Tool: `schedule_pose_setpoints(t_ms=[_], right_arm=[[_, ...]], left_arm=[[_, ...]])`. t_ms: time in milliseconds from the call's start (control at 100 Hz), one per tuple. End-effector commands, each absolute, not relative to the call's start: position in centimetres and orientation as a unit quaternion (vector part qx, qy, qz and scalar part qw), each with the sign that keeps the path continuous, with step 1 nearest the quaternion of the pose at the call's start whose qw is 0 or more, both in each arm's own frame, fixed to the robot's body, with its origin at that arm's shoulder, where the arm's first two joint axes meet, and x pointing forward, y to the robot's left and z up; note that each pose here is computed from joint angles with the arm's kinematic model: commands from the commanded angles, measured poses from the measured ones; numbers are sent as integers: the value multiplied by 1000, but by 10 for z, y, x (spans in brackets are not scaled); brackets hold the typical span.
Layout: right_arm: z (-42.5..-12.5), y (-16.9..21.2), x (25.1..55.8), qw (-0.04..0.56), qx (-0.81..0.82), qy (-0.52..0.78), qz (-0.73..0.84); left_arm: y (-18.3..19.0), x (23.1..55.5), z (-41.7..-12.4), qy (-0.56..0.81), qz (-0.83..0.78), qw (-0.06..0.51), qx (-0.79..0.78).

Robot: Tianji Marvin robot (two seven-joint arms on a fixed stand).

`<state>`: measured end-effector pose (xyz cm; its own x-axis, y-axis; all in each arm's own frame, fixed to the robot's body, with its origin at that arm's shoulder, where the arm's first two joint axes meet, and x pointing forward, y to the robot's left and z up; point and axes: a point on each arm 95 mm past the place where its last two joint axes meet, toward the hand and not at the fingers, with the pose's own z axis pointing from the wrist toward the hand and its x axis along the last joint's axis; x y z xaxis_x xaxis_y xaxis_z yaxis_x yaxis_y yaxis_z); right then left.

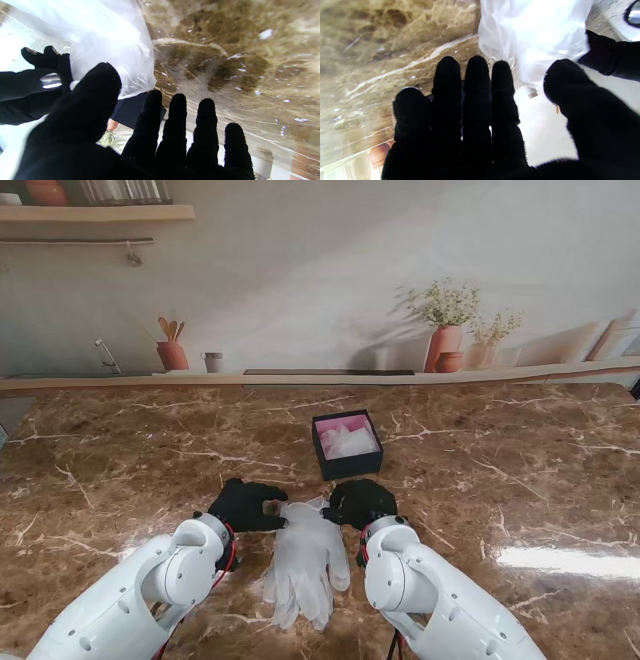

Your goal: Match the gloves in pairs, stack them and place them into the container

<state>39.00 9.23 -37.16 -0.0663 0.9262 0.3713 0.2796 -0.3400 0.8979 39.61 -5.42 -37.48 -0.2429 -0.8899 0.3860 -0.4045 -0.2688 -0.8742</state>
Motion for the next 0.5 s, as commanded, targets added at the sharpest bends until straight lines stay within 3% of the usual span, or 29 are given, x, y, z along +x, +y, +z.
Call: schedule_pose_setpoints(t_ms=[0,190,490], right_arm=[[-374,86,384,306,615,494,534],[-359,79,381,348,574,493,554],[-352,94,389,333,556,519,558]], left_arm=[[-48,390,-381,559,-549,227,-578],[-43,385,-371,544,-569,238,-569],[-41,373,-348,511,-616,242,-548]])
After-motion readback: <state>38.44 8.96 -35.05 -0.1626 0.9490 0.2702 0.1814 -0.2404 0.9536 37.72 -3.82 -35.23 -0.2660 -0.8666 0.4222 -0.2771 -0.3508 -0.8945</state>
